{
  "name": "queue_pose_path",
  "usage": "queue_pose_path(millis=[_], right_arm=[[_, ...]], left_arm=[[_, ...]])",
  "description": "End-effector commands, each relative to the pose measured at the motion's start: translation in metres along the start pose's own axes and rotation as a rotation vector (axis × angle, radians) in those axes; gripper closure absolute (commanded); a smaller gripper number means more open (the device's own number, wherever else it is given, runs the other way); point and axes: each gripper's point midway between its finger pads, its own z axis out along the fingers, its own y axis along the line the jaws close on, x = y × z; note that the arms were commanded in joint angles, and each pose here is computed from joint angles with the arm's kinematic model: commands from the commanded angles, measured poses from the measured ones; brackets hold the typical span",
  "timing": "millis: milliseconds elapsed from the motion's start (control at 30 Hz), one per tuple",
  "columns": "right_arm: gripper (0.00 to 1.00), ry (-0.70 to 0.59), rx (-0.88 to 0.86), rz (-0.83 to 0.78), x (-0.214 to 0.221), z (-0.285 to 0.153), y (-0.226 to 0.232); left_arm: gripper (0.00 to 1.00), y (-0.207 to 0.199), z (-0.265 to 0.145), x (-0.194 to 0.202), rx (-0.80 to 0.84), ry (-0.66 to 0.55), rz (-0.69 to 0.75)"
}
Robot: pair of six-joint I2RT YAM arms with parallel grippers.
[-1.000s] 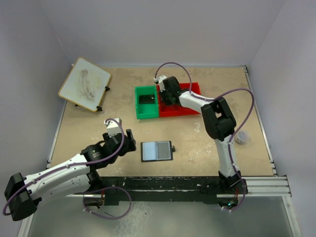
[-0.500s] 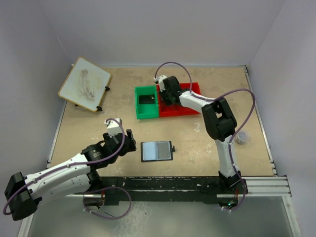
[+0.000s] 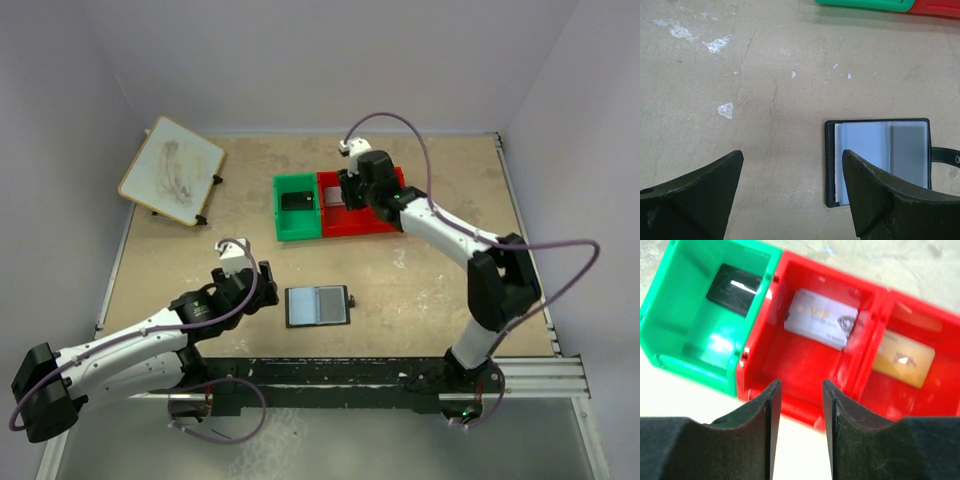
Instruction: Take the credit cards out of the card holder
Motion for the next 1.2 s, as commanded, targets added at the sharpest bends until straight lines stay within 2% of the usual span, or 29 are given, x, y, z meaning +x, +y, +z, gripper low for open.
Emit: queue_pose_path(millis=[0,100,167,200,233,300,367,467,600,700,1033,1167], right_arm=[[0.56,-0.139,0.07,0.195,-0.013,-0.047,-0.01],[0.43,-0.199,0.067,0.328,0.001,-0.07,-0.011],[0.23,-0.194,0.036,0.43,0.022,-0.079,-0.005],[0.17,-0.182,0.013,0.494,0.032,-0.084,0.0],[0.16,-0.16,-0.031,0.532,0.04,-0.085,0.008],[0.2,-0.099,-0.18,0.539,0.056,-0.09,0.036],[0.29,-0.072,-0.29,0.559,0.066,-0.095,0.057],[0.38,-0.085,-0.47,0.59,0.075,-0.113,0.095],[0.4,-0.02,-0.405,0.554,0.09,-0.122,0.129],[0.42,0.04,-0.302,0.568,0.109,-0.124,0.134],[0.46,0.144,-0.293,0.562,0.14,-0.131,0.162],[0.46,0.194,-0.237,0.572,0.157,-0.127,0.16]], left_arm=[[0.22,-0.022,0.0,-0.021,0.048,-0.049,-0.022],[0.22,-0.031,0.003,-0.022,0.062,-0.044,-0.01],[0.22,-0.036,0.007,-0.023,0.068,-0.043,-0.001],[0.22,-0.039,0.009,-0.023,0.073,-0.043,0.007],[0.22,-0.043,0.011,-0.024,0.078,-0.04,0.017],[0.22,-0.05,0.014,-0.025,0.082,-0.03,0.042],[0.22,-0.056,0.018,-0.026,0.08,-0.02,0.062],[0.22,-0.064,0.024,-0.022,0.096,0.0,0.06],[0.22,-0.074,0.03,-0.011,0.13,0.037,0.027],[0.24,-0.077,0.034,0.0,0.148,0.071,0.012],[0.26,-0.064,0.035,0.012,0.117,0.096,0.027],[0.29,-0.06,0.036,0.022,0.117,0.126,0.038]])
